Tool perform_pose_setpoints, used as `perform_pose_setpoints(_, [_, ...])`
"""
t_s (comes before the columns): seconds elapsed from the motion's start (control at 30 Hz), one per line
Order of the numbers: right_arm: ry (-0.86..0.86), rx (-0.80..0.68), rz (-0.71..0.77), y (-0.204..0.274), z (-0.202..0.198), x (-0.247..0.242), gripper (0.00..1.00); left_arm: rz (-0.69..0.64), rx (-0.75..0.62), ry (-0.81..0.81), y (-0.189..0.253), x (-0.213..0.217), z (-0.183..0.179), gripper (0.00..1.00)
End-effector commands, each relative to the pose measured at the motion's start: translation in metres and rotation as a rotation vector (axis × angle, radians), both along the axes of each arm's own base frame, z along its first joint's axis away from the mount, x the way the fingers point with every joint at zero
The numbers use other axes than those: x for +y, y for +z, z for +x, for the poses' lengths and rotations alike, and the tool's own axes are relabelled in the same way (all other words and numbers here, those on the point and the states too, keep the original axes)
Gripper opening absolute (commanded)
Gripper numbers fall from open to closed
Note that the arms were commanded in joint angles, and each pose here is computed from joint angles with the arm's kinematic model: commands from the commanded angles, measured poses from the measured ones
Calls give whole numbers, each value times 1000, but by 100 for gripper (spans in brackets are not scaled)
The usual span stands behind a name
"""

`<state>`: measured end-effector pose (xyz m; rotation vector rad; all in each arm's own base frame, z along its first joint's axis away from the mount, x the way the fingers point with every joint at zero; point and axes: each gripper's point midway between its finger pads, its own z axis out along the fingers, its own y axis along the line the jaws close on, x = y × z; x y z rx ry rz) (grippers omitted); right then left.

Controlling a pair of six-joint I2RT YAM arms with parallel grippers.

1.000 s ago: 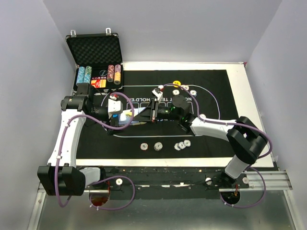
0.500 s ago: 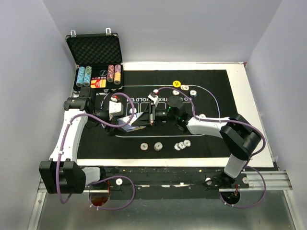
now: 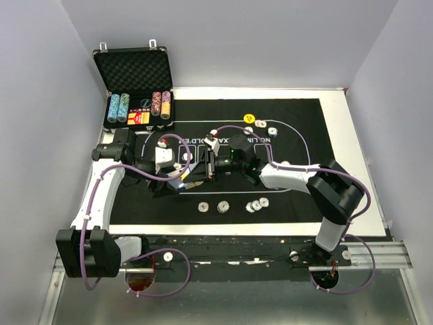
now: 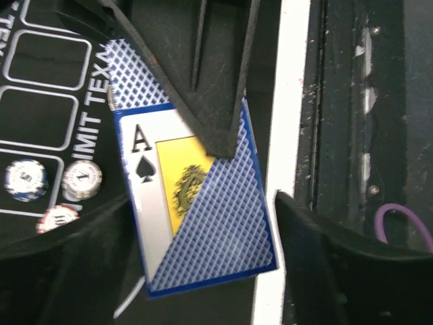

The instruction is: Distribute texas hold em gaming equipment

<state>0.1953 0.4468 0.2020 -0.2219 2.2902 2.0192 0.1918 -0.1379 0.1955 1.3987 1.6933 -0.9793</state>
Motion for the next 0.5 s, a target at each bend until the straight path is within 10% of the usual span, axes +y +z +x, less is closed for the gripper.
perform_pose_setpoints(0.0, [7, -110, 88, 35, 3, 15, 29, -2, 131, 10, -3, -2, -31, 99])
perform_pose_setpoints(0.47, [4, -113, 65, 34, -1, 19, 29, 25, 77, 12, -4, 1, -28, 90])
